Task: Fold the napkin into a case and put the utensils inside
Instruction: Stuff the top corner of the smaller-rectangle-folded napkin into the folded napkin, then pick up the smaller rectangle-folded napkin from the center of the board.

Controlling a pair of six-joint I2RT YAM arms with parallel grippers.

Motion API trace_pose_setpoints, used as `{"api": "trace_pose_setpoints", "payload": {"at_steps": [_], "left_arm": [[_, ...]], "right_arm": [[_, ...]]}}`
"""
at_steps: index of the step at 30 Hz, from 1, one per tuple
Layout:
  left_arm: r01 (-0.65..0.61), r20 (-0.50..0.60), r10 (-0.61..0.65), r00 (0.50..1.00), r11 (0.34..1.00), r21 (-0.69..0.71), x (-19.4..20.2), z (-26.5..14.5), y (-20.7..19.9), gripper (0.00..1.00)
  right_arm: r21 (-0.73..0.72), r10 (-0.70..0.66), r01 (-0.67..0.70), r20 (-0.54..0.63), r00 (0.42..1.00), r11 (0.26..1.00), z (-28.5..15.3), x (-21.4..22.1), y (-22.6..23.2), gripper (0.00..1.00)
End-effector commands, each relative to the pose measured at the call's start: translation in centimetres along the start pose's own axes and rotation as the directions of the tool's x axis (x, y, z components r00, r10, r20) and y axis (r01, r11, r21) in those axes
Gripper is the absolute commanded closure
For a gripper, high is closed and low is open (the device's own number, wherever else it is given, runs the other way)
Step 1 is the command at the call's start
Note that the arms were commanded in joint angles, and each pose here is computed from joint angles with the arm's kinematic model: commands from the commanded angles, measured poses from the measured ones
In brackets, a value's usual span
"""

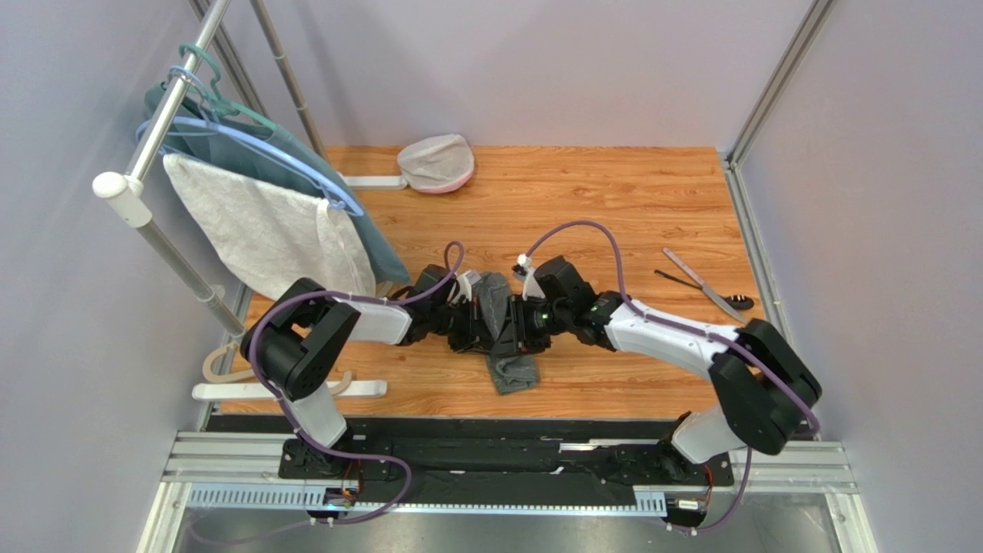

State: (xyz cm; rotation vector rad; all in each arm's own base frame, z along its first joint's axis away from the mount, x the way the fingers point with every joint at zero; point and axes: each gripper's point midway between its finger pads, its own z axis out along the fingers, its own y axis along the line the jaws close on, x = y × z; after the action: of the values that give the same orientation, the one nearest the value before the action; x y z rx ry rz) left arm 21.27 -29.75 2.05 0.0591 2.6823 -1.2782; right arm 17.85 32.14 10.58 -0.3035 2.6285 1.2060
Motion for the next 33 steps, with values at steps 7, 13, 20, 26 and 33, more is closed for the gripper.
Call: {"api": "trace_pose_setpoints", "payload": {"at_steps": [7, 13, 20, 26, 33], "left_arm": [[-0.076, 0.035, 0.079, 0.996, 0.994, -0.081, -0.7, -0.8, 0.5, 0.95], [-0.140, 0.082, 0.145, 0.986, 0.988, -0.063, -2.3, -2.8, -2.3, 0.87], [-0.175, 0.237, 0.222, 0.946, 0.964, -0.202, -6.1, -8.9, -4.1, 0.63], [-0.145, 0.299, 0.275, 0.914, 0.908, -0.392, -11.0, -10.7, -2.0, 0.67], [-0.152, 0.286, 0.274, 0.918, 0.911, -0.384, -14.5, -7.7, -2.1, 0.78]], "right_arm": [[-0.063, 0.097, -0.104, -0.101, 0.990, 0.993, 5.1, 5.0, -5.0, 0.85], [-0.057, 0.008, -0.011, -0.058, 0.998, 0.998, 2.6, 3.5, -3.0, 0.83], [0.115, -0.147, 0.143, 0.033, 0.989, 0.983, -0.8, 0.1, -2.6, 0.73], [0.204, -0.162, 0.140, 0.097, 0.982, 0.969, -1.9, -3.5, -3.2, 0.68], [0.066, -0.126, 0.120, 0.093, 0.988, 0.991, 2.1, -4.3, -1.8, 0.72]]}}
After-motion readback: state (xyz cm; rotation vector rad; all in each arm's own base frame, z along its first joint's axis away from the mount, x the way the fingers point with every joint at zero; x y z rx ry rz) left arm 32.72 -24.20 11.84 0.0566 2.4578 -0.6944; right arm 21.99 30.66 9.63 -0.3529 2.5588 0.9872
